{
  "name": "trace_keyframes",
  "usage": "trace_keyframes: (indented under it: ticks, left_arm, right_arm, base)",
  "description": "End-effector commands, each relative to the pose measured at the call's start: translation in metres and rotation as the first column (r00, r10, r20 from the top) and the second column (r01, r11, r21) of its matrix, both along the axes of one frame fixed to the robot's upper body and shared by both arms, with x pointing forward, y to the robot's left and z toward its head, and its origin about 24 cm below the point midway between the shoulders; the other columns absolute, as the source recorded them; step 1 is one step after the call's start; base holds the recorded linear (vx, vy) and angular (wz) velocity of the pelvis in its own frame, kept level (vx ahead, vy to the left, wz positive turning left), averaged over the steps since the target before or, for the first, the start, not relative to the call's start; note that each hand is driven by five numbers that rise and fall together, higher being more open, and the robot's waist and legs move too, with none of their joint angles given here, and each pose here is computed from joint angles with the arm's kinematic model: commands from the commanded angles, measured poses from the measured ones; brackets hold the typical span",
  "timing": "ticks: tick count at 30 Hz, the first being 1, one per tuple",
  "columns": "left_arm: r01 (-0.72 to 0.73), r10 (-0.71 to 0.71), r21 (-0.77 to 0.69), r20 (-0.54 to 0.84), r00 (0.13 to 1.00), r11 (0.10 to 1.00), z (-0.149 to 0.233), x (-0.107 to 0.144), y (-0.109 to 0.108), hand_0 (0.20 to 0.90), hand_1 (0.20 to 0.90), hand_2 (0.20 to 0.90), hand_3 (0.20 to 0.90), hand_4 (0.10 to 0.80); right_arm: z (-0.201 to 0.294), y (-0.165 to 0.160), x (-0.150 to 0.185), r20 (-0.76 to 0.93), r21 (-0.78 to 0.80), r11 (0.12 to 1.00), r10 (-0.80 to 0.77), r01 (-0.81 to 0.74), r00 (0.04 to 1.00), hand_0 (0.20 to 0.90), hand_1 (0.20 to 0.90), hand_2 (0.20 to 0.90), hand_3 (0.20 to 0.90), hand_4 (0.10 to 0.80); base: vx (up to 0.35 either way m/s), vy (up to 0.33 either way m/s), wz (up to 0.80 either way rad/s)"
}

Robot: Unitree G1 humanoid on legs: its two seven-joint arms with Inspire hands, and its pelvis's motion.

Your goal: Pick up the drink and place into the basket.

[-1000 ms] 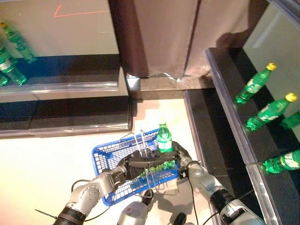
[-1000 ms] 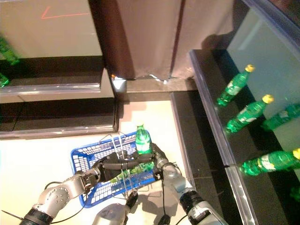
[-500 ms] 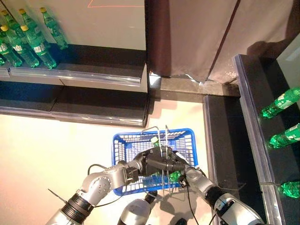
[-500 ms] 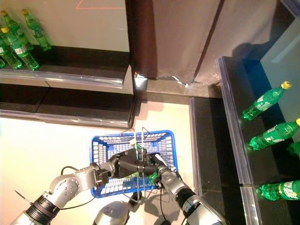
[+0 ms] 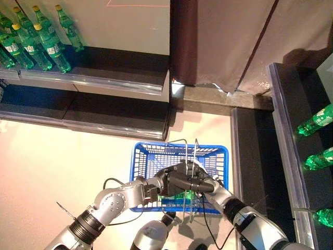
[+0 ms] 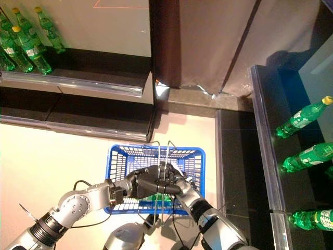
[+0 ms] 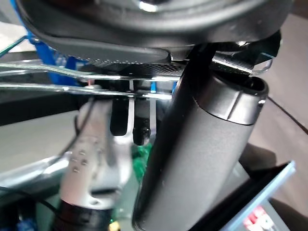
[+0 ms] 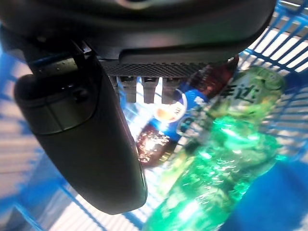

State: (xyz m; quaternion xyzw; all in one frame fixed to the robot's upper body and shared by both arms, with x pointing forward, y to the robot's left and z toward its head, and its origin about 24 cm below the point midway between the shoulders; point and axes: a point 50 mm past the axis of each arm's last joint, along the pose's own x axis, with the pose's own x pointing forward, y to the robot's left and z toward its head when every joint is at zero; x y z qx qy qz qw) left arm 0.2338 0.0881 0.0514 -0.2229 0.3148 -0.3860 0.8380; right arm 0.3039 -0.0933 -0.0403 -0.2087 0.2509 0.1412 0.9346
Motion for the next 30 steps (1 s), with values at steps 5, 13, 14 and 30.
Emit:
trace_keyframes:
  ticks: [5, 13, 14, 30]
  left_arm:
    - [0.198, 0.116, -0.541, 0.491, 0.863, 0.817, 0.129, 0.014, -0.041, 0.3, 0.3, 0.3, 0.2, 0.1]
    - [-0.266, 0.487, -0.504, 0.379, 0.787, 0.822, 0.091, 0.063, 0.038, 0.3, 0.3, 0.3, 0.2, 0.1]
    - [-0.302, 0.517, -0.502, 0.369, 0.772, 0.81, 0.087, 0.064, 0.044, 0.3, 0.3, 0.3, 0.2, 0.1]
    - [-0.844, 0.886, -0.278, 0.082, 0.456, 0.46, -0.053, 0.039, 0.14, 0.3, 0.3, 0.3, 0.2, 0.1]
  right_arm:
    - [0.013, 0.005, 0.004, 0.089, 0.153, 0.988, -0.051, 0.036, 0.995, 0.9, 0.9, 0.9, 0.9, 0.8]
    - [0.047, -0.018, -0.001, 0.166, 0.498, 0.866, -0.14, 0.039, 0.976, 0.9, 0.9, 0.9, 0.9, 0.8]
    - [0.046, -0.02, -0.005, 0.148, 0.531, 0.846, -0.146, 0.046, 0.978, 0.9, 0.9, 0.9, 0.9, 0.8]
    - [-0.034, -0.1, -0.089, -0.193, 0.564, 0.721, -0.358, 0.402, 0.913, 0.9, 0.9, 0.9, 0.9, 0.8]
  base:
    - [-0.006, -0.004, 0.0]
    - [-0.061, -0.062, -0.16]
    - [-0.055, -0.081, -0.35]
    - [-0.032, -0.058, -0.44]
